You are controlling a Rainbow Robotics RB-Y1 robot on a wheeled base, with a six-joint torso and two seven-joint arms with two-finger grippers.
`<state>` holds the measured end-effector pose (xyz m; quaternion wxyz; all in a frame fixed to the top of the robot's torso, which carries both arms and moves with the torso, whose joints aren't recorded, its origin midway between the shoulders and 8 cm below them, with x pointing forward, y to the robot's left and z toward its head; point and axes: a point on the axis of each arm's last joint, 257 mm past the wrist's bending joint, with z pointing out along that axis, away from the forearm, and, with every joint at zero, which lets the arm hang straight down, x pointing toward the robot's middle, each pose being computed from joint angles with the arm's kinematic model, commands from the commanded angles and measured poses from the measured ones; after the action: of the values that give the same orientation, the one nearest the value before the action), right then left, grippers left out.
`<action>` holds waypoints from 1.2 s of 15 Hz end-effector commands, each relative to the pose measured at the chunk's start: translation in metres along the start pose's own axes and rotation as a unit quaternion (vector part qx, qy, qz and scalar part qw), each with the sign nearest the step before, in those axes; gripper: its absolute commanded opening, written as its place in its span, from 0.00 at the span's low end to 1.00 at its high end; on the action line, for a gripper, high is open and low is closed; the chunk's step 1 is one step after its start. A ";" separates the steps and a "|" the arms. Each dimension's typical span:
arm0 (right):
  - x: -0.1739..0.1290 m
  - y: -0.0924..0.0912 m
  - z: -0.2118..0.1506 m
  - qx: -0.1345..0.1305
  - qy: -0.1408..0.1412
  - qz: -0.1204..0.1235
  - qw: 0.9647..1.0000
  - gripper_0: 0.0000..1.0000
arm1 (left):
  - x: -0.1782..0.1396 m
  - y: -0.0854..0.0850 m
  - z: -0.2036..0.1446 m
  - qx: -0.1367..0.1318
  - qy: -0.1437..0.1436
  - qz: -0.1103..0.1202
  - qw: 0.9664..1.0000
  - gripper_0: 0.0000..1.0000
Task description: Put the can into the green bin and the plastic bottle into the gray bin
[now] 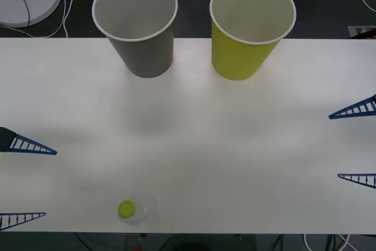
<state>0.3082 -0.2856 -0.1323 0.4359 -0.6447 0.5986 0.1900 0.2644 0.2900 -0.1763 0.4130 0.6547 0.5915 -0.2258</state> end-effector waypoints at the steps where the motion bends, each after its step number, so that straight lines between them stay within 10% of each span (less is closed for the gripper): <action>1: 0.000 0.000 0.000 0.000 0.000 0.000 1.000 1.00 | 0.010 -0.012 0.001 0.003 -0.001 0.006 1.000 1.00; 18: 0.000 0.000 0.000 0.000 0.000 0.000 1.000 1.00 | 0.026 -0.047 0.075 -0.015 -0.047 -0.011 0.999 1.00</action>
<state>0.3082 -0.2856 -0.1323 0.4359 -0.6447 0.5985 0.1900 0.2400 0.2493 -0.2479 0.4454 0.6334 0.5825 -0.2473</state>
